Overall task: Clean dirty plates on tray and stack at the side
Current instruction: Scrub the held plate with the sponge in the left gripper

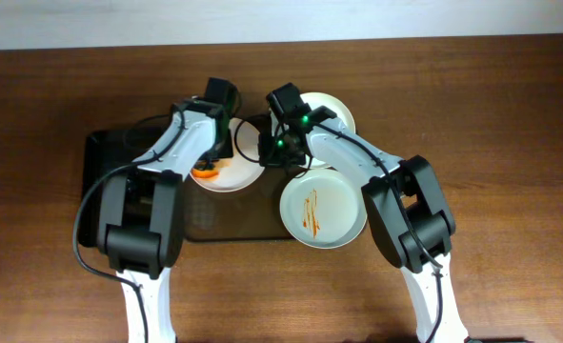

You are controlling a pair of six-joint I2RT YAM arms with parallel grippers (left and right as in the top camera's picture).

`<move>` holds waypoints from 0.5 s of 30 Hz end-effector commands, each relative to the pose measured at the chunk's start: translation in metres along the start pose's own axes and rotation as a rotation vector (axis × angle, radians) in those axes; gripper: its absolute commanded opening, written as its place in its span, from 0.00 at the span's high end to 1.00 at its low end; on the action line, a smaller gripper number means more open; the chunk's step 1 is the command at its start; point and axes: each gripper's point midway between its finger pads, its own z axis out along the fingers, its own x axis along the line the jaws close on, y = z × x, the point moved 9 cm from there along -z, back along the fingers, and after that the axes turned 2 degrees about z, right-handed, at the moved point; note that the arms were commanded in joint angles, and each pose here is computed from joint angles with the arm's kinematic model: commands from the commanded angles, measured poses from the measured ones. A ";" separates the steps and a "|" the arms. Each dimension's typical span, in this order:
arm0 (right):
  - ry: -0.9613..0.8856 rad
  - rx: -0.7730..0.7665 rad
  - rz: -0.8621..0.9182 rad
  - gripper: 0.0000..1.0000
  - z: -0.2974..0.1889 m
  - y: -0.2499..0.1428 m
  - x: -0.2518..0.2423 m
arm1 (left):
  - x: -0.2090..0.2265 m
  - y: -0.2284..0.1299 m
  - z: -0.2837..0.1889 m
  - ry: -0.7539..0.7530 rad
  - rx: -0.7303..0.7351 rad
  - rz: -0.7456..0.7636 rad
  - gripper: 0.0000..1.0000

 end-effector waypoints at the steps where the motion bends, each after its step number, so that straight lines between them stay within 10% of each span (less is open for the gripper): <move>1: -0.031 0.010 -0.028 0.96 0.007 -0.002 -0.005 | -0.049 -0.034 0.032 -0.311 0.181 0.173 1.00; 15: -0.031 0.012 -0.029 0.96 0.007 -0.003 -0.004 | 0.003 0.026 0.039 -0.672 0.021 -0.076 1.00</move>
